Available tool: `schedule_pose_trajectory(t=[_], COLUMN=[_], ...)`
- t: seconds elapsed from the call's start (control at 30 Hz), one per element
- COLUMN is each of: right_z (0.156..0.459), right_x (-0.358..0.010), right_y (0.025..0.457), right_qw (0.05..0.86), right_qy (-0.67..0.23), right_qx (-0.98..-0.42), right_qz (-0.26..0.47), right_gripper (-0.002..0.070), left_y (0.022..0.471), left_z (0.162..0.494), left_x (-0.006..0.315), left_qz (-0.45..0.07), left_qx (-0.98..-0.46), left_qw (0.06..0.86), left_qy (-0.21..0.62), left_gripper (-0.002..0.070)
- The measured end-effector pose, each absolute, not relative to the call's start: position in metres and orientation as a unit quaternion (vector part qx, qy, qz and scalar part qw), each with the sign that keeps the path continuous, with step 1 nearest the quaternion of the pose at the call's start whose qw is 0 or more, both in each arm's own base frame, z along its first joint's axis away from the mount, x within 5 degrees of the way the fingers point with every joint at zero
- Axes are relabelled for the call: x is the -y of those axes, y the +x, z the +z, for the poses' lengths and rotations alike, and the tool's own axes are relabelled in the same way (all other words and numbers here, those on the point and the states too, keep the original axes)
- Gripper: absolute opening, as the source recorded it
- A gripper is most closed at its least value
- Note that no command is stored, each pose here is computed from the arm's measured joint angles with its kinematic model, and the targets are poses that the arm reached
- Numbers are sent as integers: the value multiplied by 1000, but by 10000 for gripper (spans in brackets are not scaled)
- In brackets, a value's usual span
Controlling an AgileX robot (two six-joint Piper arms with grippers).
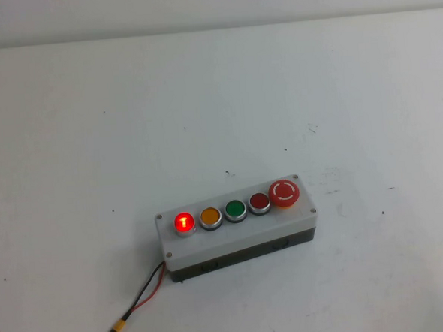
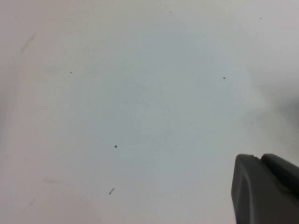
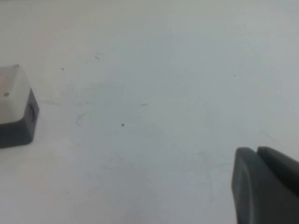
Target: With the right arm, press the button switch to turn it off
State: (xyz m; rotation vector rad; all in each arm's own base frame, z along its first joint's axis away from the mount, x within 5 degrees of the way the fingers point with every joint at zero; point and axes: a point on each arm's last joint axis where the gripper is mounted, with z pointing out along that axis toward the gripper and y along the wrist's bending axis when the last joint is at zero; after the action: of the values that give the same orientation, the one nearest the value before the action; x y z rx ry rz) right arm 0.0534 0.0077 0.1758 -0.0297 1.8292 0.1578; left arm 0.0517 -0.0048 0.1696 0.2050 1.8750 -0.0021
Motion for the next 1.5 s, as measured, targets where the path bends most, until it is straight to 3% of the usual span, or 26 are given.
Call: schedule_pose_trajectory(t=[0.1, 0.33, 0.6, 0.77, 0.93, 1.13, 1.37, 1.5], right_z=[180, 198, 200, 205, 243, 277, 307, 317], right_x=[-10, -12, -12, -25, -37, -44, -57, -87], right_y=[54, 56, 56, 52, 62, 102, 164, 191], right_qw=[620, 641, 617, 560, 469, 326, 242, 220], right_qy=[18, 184, 238, 191, 107, 20, -67, -126], right_qx=[-776, -686, -663, -718, -817, -914, -945, -946], right_qz=[111, 292, 352, 366, 318, 243, 208, 201], right_gripper=[-16, -16, -16, -16, -16, -16, -16, -16], left_y=[52, 52, 52, 52, 52, 52, 52, 52], left_z=[170, 170, 170, 170, 170, 170, 170, 170], left_x=[5, 5, 5, 5, 5, 5, 5, 5], left_qz=[-1, -1, -1, -1, -1, -1, -1, -1], left_qx=[-805, -805, -805, -805, -805, -805, -805, -805], left_qw=[587, 587, 587, 587, 587, 587, 587, 587], left_qy=[88, 88, 88, 88, 88, 88, 88, 88], left_gripper=[-2, -2, -2, -2, -2, -2, -2, -2])
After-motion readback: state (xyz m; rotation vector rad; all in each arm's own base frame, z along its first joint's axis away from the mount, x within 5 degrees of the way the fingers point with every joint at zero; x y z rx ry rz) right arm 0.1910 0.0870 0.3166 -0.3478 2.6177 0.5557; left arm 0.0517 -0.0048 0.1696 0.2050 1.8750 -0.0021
